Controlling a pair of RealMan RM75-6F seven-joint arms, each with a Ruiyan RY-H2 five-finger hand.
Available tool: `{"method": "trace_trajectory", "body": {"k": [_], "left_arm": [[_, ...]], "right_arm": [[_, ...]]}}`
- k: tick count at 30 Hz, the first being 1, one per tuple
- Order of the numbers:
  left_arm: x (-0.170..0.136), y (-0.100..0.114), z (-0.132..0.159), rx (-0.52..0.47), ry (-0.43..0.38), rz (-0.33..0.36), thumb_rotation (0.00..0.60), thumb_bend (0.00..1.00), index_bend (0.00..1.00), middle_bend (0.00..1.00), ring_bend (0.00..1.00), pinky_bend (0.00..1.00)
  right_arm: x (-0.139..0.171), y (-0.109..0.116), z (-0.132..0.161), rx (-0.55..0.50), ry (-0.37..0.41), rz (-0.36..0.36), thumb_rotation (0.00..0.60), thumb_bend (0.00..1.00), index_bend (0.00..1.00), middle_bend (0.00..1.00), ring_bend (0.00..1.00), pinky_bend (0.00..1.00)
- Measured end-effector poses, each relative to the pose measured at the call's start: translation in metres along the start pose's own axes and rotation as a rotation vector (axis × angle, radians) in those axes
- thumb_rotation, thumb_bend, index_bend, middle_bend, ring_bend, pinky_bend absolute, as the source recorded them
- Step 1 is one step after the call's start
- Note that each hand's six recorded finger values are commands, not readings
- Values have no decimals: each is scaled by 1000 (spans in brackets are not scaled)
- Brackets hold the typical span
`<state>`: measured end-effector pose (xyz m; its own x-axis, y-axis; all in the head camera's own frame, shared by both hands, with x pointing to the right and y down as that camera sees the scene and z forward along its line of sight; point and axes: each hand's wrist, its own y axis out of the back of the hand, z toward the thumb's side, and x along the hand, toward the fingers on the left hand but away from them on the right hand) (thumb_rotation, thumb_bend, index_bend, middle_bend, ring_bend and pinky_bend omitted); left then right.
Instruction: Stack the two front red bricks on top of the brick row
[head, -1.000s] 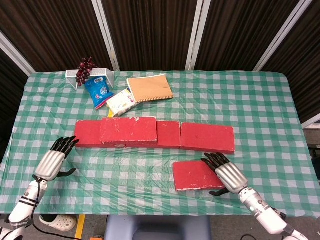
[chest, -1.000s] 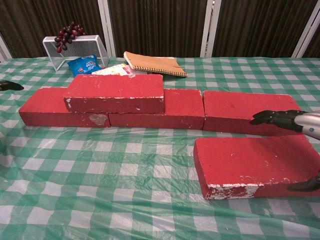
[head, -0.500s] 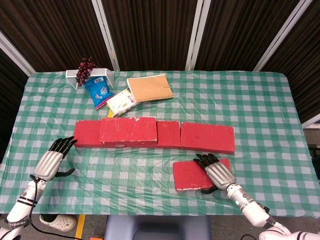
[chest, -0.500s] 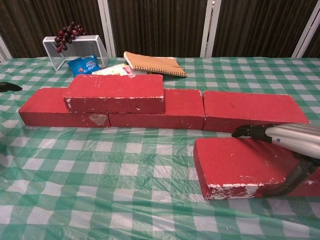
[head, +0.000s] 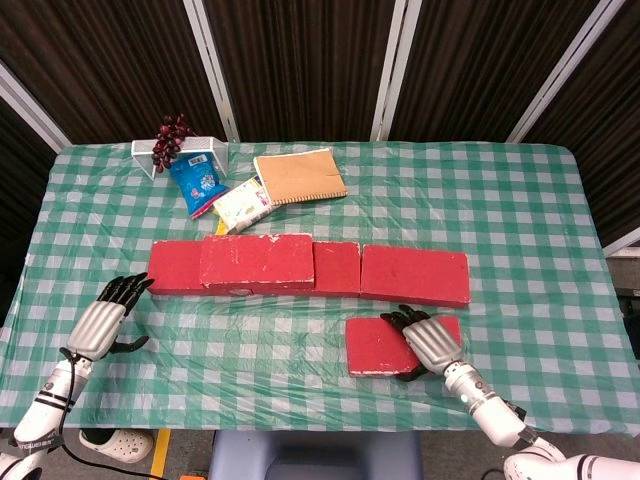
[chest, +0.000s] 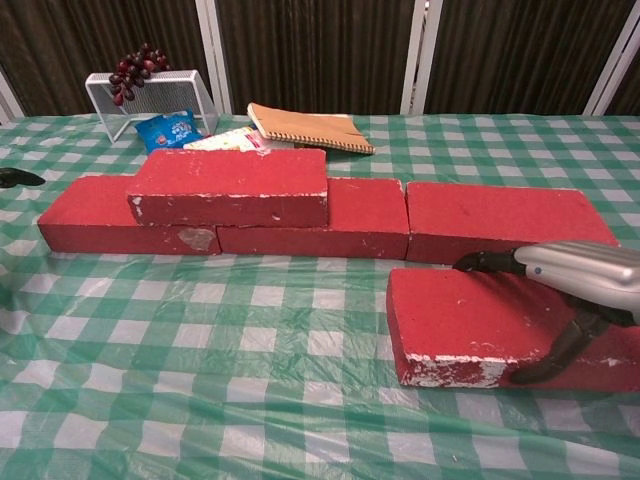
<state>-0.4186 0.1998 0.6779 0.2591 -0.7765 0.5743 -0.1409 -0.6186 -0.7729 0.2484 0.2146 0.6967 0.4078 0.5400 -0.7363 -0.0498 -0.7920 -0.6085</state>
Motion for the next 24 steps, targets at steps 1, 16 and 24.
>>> {"method": "trace_trajectory", "body": {"k": [1, 16, 24], "left_arm": [[0, 0, 0, 0, 0, 0, 600, 240, 0, 0, 0, 33], [-6, 4, 7, 28, -9, 19, 600, 245, 0, 0, 0, 37], [-6, 4, 7, 49, 6, 25, 600, 256, 0, 0, 0, 36]], "right_arm": [[0, 0, 0, 1, 0, -2, 600, 189, 510, 417, 325, 461], [20, 75, -2, -18, 20, -191, 600, 189, 530, 433, 337, 466], [-18, 143, 1, -19, 13, -242, 600, 189, 521, 433, 337, 465]]}}
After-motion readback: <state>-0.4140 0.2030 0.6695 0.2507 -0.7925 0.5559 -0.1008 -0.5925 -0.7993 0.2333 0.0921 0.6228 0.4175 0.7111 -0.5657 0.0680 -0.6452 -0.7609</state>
